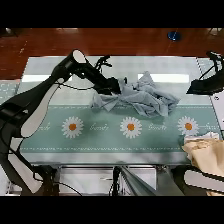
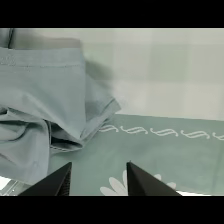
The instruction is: Fold the shirts.
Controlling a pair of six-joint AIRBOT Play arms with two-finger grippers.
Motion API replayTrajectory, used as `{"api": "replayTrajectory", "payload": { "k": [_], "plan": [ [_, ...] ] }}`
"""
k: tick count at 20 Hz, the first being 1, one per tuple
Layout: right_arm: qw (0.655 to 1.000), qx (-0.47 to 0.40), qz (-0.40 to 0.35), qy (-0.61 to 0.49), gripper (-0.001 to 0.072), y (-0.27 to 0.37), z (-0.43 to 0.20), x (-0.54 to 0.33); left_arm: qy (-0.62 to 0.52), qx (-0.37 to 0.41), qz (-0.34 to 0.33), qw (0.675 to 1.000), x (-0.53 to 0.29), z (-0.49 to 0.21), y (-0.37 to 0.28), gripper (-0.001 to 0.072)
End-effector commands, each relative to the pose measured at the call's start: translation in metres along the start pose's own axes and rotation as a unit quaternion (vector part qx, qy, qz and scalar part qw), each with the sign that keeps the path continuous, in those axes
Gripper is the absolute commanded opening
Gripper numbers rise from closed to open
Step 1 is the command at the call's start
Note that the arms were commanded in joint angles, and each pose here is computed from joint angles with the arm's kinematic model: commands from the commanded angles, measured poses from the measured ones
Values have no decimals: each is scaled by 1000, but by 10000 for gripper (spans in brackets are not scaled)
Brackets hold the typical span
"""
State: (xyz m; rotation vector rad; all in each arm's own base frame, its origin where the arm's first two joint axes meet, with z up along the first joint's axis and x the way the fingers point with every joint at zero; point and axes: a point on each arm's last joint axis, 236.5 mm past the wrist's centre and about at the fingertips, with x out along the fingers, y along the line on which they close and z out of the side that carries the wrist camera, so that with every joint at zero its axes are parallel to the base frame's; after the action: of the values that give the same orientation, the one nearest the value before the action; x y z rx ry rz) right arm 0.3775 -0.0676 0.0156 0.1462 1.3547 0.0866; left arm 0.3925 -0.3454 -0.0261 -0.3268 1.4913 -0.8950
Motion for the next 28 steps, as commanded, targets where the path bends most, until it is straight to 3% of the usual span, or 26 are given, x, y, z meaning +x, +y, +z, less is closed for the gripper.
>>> {"api": "replayTrajectory", "payload": {
  "k": [1, 6, 7, 8, 9, 10, 13, 14, 15, 20, 28],
  "plan": [
    [1000, 0, 2, -1, 415, 1, 0, 0, -17, 5, -4, 1000, 26, 7, -13, 720],
    [1000, 0, 4, 6, 414, 2, -3, 0, -57, 16, 4, 998, 47, 25, -20, 720],
    [1000, 0, 4, 6, 414, 2, -3, 0, -61, 15, 6, 998, 51, 27, -19, 675],
    [1000, 0, 4, 6, 415, 2, -3, 0, -60, 14, 7, 998, 55, 26, -17, 421],
    [1000, 0, 4, 6, 414, 2, -3, 0, -57, 13, 7, 998, 57, 25, -16, 109],
    [1000, 0, 4, 5, 414, 2, -3, 0, -55, 14, 7, 998, 57, 24, -15, 31],
    [1000, -4, -9, -2, 417, -5, 1, 0, -43, 13, 5, 999, 54, 19, -14, 30],
    [1000, -11, -13, -8, 460, -6, 4, 0, -34, 12, 3, 999, 52, 15, -14, 29],
    [999, -26, -12, -14, 578, -6, 7, 1, -24, 14, 1, 1000, 49, 11, -13, 29],
    [993, -79, 86, 19, 586, 25, 4, 43, -34, 40, 6, 999, 13, 13, -20, 28],
    [980, -78, 164, 84, 581, 49, -13, 97, -55, 45, 6, 997, -9, 20, -26, 29]
  ]
}}
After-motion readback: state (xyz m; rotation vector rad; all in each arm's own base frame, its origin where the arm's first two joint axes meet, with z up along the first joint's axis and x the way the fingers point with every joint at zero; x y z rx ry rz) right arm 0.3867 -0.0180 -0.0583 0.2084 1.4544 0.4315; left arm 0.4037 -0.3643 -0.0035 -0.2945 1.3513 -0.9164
